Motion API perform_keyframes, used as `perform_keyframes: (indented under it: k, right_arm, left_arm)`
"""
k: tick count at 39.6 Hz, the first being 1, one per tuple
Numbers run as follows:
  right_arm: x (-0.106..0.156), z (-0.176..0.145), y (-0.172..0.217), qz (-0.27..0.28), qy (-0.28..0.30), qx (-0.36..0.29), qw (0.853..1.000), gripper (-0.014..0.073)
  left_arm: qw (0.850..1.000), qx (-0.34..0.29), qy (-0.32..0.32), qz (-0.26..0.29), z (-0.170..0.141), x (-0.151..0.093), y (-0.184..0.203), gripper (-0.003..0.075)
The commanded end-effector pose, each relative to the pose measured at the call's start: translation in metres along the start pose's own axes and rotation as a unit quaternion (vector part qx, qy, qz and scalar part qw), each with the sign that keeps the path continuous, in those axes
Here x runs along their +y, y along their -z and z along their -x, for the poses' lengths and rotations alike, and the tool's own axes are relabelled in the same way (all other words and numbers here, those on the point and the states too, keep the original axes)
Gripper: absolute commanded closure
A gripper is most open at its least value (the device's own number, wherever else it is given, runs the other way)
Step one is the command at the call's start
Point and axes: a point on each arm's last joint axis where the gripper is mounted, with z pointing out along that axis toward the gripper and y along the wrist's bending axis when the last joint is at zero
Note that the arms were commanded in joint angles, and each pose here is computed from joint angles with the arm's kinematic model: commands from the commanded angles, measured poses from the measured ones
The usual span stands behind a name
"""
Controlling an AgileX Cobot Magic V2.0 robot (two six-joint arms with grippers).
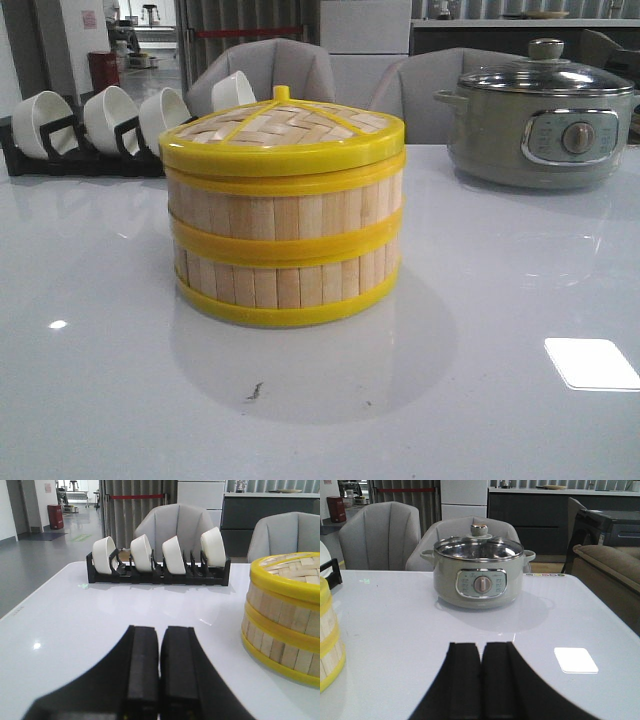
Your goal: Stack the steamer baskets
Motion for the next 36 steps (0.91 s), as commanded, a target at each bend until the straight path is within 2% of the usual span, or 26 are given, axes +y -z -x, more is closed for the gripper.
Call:
perform_keyframes:
  k: [1, 10, 36]
  right_arm:
    - [0.001, 0.009, 0.003, 0.004, 0.006, -0.053, 0.999, 0.0540]
    - [0.000, -0.029, 0.015, 0.005, 0.006, -0.063, 0.998, 0.0540]
    - [-0.001, -0.028, 0.021, 0.001, 0.016, -0.075, 0.997, 0.0540]
  left_arm:
    - [0.999, -0.043, 0.009, -0.005, 0.007, -0.001, 0.001, 0.0634]
    - [0.999, -0.043, 0.009, -0.005, 0.007, -0.001, 0.001, 0.0634]
    - [0.999, -0.044, 0.009, -0.005, 0.007, -0.001, 0.001, 0.0634]
